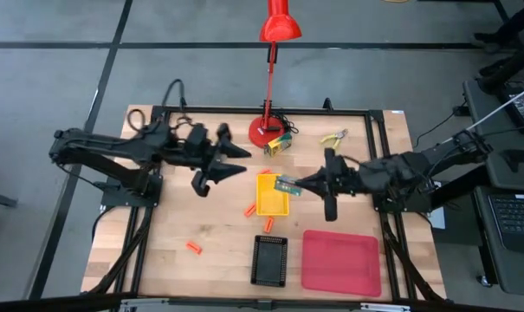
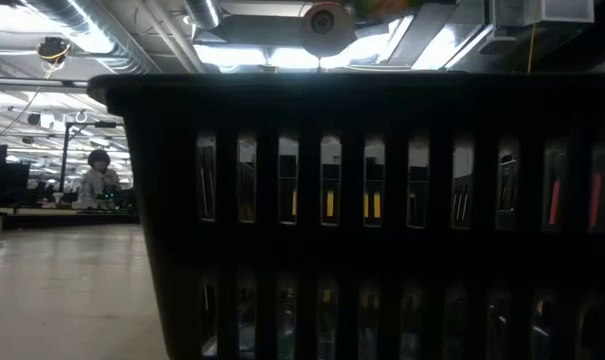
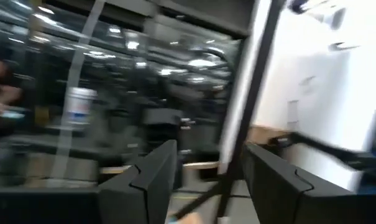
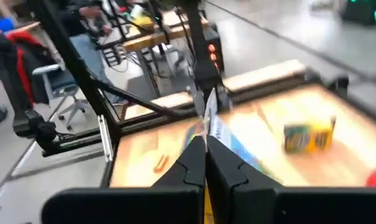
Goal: Pick & Place School Supplies
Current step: Put the yellow crayon box into the pink bin
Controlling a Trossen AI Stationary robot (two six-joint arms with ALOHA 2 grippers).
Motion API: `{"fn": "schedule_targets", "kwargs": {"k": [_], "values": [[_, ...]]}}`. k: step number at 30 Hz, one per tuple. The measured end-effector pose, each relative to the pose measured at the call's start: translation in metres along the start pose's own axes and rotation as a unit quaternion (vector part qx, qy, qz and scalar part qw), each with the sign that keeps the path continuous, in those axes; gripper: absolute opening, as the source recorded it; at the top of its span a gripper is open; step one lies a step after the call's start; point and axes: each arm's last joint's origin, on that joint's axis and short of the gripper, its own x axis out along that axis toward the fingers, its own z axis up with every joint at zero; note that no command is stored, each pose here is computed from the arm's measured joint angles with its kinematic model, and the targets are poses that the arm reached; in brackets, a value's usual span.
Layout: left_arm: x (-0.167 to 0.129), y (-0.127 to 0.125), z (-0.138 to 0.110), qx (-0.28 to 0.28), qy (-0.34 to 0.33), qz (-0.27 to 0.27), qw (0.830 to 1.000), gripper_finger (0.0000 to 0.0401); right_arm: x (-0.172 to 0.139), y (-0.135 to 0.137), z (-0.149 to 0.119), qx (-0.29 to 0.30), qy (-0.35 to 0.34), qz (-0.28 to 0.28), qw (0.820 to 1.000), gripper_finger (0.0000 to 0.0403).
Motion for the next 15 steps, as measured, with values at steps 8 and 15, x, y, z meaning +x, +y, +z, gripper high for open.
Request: {"fn": "schedule_targets", "kwargs": {"k": [8, 15], "values": [[-0.035, -0.02, 0.02, 0.049, -0.018, 0.147, 0.988, 0.0164, -0.029, 0.04, -0.042, 0.127, -0.067, -0.107, 0.984, 0.0001], [-0.038, -0.036, 0.014, 0.076, -0.001, 0.197, 0.977, 0.0151, -0.027, 0.075, -0.092, 0.186, -0.131, -0.159, 0.961, 0.0]]}}
